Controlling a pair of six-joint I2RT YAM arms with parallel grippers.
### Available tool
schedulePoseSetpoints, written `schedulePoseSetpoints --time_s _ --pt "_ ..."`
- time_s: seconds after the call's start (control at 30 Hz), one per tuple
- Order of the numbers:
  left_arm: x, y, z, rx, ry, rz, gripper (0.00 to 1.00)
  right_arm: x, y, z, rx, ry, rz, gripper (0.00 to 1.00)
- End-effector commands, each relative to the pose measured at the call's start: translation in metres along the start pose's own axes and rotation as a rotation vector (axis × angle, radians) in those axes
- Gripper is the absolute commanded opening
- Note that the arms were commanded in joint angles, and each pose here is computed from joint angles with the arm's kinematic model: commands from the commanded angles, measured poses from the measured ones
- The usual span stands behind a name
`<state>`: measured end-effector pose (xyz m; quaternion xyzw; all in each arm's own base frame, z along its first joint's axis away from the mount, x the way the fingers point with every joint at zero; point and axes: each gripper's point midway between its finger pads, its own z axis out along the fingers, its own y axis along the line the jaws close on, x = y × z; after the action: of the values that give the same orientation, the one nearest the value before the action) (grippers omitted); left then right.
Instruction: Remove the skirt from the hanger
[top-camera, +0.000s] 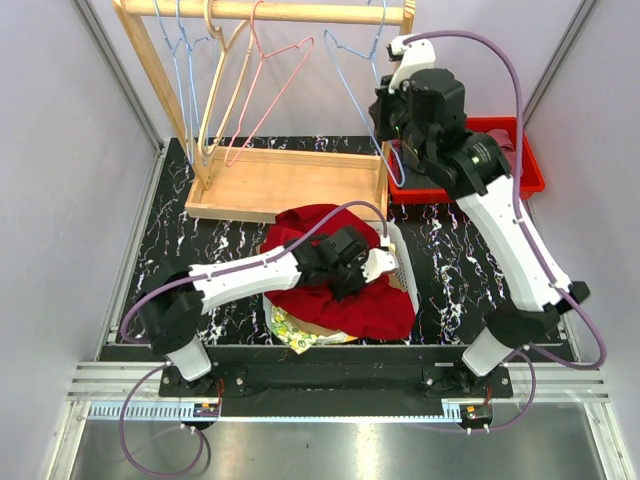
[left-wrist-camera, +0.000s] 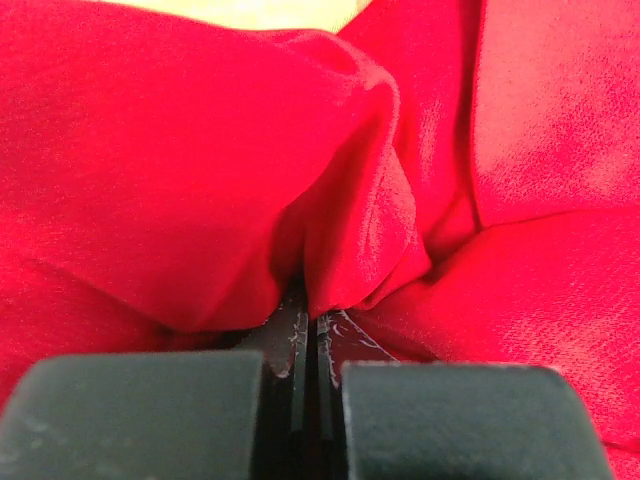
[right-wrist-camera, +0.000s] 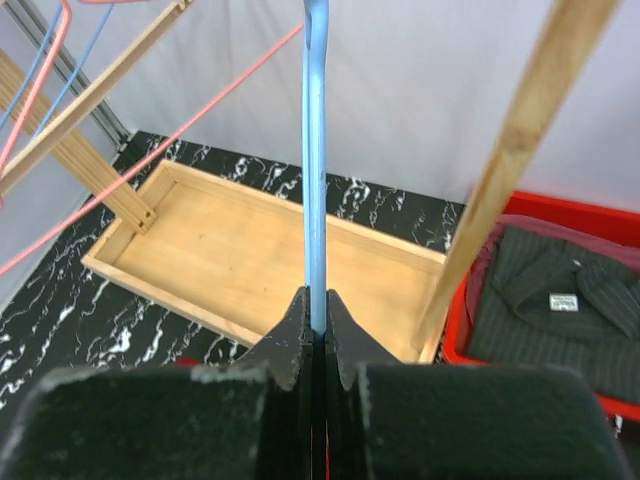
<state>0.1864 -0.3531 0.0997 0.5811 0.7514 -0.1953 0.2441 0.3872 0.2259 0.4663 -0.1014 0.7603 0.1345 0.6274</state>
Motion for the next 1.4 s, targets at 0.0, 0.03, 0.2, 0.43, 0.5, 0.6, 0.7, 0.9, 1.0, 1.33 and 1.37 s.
schedulePoseSetpoints --time_s 0.0,0.03,0.2,0.43,0.5,0.6,0.7,0.9,1.0,1.33,1.37 --pt "0.036 -0.016 0.027 0.097 0.151 -0.061 0.00 -0.012 0.012 0.024 -0.037 -0.010 0.015 0.00" --pt "0.036 -0.015 0.034 0.107 0.172 -0.057 0.09 -0.011 0.013 0.027 -0.036 -0.006 0.012 0.00" --pt "0.034 -0.011 0.036 0.115 0.216 -0.043 0.99 -0.014 0.012 0.046 -0.030 -0.012 0.018 0.00" --pt "-0.002 -0.002 -0.031 0.011 0.042 0.047 0.99 -0.012 0.004 0.066 -0.027 -0.008 0.035 0.00" --pt "-0.016 0.004 -0.056 -0.045 -0.014 0.059 0.99 -0.011 0.002 0.071 -0.024 -0.006 0.040 0.00" --pt "-0.029 0.006 -0.087 -0.085 -0.059 0.068 0.99 -0.015 0.002 0.074 -0.029 -0.021 0.052 0.00" --pt "-0.040 0.008 -0.119 -0.129 -0.120 0.079 0.99 -0.013 0.003 0.078 -0.033 -0.017 0.059 0.00" --pt "-0.066 0.019 -0.185 -0.251 -0.247 0.079 0.99 0.006 0.008 0.092 -0.046 0.029 0.075 0.00" --pt "-0.076 0.026 -0.211 -0.310 -0.283 0.099 0.99 0.020 0.010 0.097 -0.051 0.065 0.081 0.00" --pt "-0.099 0.081 -0.320 -0.618 -0.473 0.057 0.99 0.034 0.004 0.071 -0.047 0.086 0.100 0.21" --pt "-0.097 0.085 -0.335 -0.657 -0.494 0.047 0.99 0.032 0.004 0.068 -0.047 0.077 0.103 0.43"
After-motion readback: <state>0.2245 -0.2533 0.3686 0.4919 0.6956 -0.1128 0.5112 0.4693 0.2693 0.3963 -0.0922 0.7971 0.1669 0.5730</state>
